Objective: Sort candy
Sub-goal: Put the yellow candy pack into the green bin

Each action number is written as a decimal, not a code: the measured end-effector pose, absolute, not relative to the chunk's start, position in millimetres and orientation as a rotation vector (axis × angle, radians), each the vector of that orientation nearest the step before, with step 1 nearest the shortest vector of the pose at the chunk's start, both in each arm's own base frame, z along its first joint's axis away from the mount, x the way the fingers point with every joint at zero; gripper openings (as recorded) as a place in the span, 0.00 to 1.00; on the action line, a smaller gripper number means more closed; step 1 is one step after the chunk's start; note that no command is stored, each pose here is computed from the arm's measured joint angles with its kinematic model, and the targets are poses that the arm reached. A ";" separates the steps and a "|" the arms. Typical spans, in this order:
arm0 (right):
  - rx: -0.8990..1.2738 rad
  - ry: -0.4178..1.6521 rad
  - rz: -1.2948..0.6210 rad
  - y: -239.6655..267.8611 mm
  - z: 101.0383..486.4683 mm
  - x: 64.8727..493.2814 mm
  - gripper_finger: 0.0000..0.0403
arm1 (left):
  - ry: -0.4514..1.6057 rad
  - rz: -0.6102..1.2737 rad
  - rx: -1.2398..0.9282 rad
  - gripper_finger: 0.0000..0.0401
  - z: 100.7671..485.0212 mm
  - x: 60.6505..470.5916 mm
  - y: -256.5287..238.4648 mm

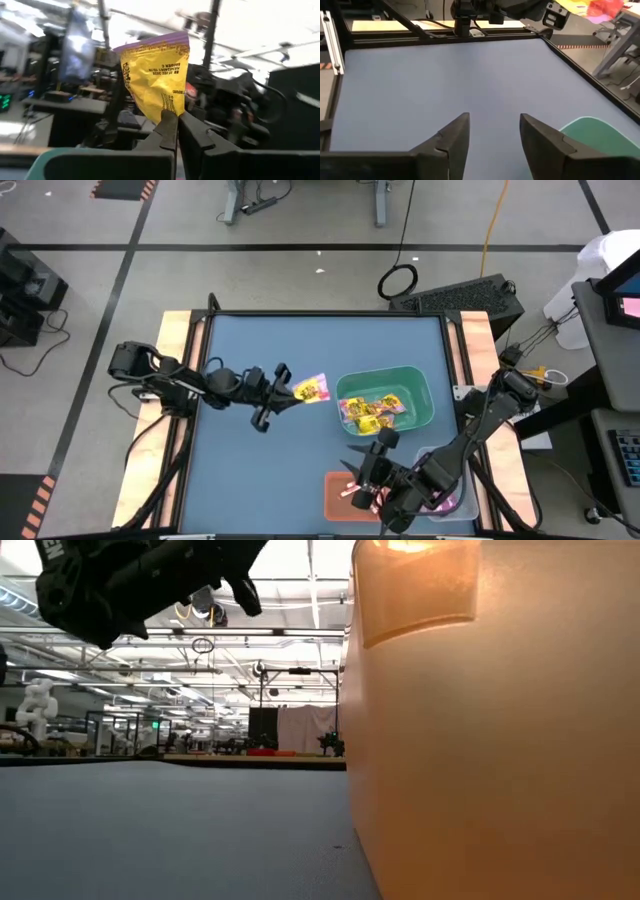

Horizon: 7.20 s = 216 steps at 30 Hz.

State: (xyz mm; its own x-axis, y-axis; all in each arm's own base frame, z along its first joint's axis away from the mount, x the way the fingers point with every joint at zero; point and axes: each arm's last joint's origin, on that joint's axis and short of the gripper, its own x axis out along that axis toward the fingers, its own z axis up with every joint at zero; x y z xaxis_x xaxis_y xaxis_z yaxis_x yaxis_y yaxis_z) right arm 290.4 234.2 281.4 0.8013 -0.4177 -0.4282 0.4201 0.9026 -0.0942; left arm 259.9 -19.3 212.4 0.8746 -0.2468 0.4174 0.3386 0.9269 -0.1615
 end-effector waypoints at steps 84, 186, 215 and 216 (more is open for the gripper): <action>-0.051 0.433 -0.328 146.0 355.6 309.3 0.58 | -0.321 -0.433 0.044 0.03 200.2 258.7 -55.1; -0.232 1.258 -0.196 87.9 333.9 240.3 0.00 | -0.158 -0.051 -0.092 0.35 196.1 268.7 -74.2; 0.214 0.916 -0.268 21.7 225.4 225.4 0.13 | -0.054 -0.010 -0.070 0.34 188.7 282.1 -32.6; 0.211 0.924 -0.283 19.8 224.9 224.7 0.16 | -0.051 -0.005 -0.086 0.34 188.4 282.2 -31.2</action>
State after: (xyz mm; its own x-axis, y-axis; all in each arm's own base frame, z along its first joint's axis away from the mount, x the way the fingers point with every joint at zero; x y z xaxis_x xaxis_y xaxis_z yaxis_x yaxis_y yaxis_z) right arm 224.7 19.8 224.9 0.5696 -0.1494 -0.8082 0.3289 0.9426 0.0575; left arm 282.2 -31.2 188.4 0.9987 -0.0031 0.0509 0.0075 0.9963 -0.0858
